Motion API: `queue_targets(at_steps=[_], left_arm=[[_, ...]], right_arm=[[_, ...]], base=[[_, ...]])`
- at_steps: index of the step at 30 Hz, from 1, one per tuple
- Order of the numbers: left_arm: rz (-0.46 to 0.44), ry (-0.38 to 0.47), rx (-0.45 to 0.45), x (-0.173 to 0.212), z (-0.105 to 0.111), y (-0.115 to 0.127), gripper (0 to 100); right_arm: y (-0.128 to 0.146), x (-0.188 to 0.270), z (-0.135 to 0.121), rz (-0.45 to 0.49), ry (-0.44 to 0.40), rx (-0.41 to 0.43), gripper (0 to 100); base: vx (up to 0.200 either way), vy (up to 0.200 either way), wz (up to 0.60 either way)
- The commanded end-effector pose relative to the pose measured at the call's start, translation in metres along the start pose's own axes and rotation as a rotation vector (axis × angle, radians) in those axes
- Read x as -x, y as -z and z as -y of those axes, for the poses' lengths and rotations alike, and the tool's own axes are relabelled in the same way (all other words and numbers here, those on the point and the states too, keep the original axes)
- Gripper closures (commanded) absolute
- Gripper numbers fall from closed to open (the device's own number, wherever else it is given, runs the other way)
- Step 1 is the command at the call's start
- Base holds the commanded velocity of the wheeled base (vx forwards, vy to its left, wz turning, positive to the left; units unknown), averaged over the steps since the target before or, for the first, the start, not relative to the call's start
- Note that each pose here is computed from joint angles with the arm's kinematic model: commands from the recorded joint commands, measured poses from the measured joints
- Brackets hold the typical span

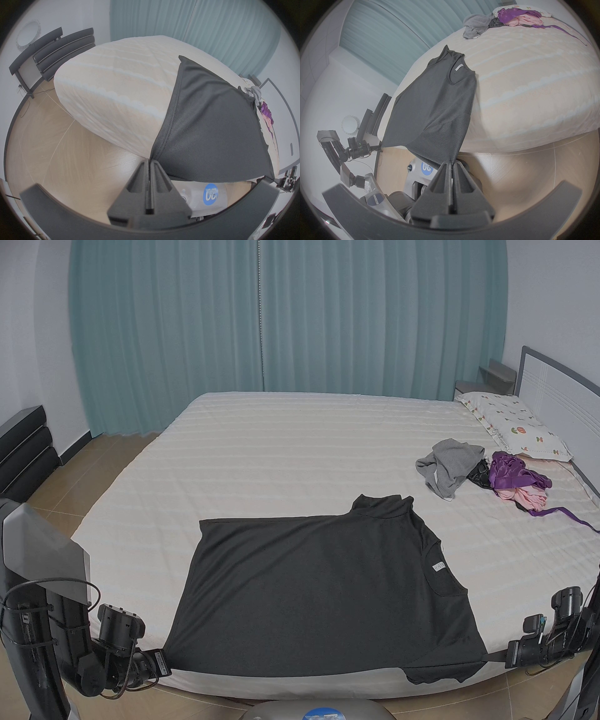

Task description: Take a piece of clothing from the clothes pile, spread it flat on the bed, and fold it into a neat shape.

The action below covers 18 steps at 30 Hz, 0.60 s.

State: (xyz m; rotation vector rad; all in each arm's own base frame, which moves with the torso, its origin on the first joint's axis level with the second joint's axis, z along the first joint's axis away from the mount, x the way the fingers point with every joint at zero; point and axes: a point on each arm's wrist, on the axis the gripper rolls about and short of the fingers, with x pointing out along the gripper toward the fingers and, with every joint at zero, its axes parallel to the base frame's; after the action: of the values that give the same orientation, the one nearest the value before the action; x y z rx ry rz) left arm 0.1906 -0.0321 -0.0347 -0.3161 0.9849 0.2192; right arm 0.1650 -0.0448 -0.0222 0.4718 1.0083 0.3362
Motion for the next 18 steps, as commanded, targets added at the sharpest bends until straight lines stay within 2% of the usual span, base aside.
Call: queue_targets(at_steps=[1, 11, 14, 18], left_arm=[[-0.003, 0.001, -0.011, 0.008, -0.001, 0.001, 100], [-0.031, -0.013, -0.044, 0.019, -0.003, 0.003, 100], [-0.067, -0.032, -0.07, 0.023, -0.005, 0.006, 100], [-0.048, -0.021, -0.076, 0.027, -0.004, 0.003, 100]], right_arm=[[0.004, 0.003, -0.002, -0.007, 0.001, -0.004, 100], [0.006, 0.007, -0.006, -0.022, -0.001, -0.013, 100], [0.006, 0.008, -0.006, -0.02, -0.003, -0.011, 100], [0.004, 0.008, -0.007, -0.008, -0.003, -0.002, 100]], base=[[0.0, 0.0, 0.0], [0.0, 0.0, 0.0], [0.0, 0.0, 0.0], [0.0, 0.0, 0.0]])
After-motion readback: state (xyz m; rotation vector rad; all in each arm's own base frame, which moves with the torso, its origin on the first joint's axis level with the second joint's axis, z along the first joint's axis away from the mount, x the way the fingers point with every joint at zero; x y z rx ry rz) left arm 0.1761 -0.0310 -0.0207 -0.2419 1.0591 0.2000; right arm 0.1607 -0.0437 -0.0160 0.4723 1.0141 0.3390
